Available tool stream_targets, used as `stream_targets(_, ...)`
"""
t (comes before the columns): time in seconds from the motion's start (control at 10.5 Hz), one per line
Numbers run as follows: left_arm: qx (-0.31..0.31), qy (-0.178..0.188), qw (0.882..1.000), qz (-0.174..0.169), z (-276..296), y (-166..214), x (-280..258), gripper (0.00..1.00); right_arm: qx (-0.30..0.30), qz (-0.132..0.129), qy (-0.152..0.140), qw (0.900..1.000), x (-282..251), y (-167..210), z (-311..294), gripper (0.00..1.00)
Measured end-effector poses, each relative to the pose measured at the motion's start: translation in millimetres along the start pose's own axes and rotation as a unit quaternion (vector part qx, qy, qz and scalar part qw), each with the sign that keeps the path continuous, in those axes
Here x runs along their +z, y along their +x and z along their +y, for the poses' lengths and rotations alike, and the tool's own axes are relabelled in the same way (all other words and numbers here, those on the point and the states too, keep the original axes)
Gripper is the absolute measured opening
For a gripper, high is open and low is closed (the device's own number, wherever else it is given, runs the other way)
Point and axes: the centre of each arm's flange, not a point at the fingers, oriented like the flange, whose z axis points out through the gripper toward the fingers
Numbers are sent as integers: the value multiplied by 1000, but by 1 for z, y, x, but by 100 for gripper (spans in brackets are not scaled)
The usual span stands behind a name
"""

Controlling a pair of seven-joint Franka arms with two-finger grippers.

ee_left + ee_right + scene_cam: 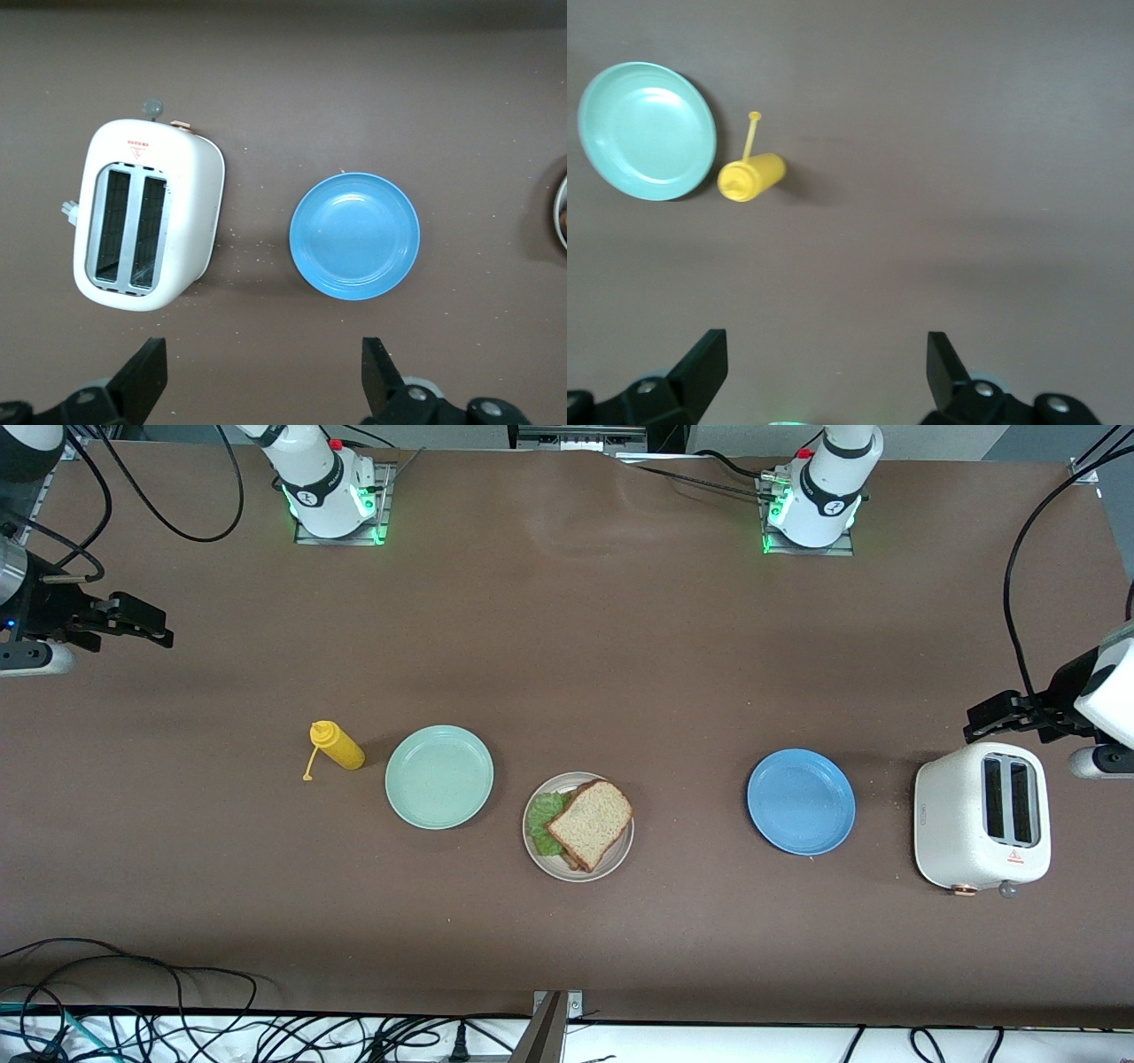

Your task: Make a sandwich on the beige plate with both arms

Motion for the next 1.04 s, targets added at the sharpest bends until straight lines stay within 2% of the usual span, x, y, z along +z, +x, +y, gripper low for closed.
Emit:
stream_targets(0.09,1,0,1000,0,0,0,0,100,0,0,-3,1000,1,1,0,100)
stream_targets(0.76,-12,0,1000,0,0,0,0,100,5,12,-4,1000,0,5,0,100)
stream_targets(1.04,-16,0,1000,1,1,0,-1,100,5,17,5,1000,2,9,-1,100)
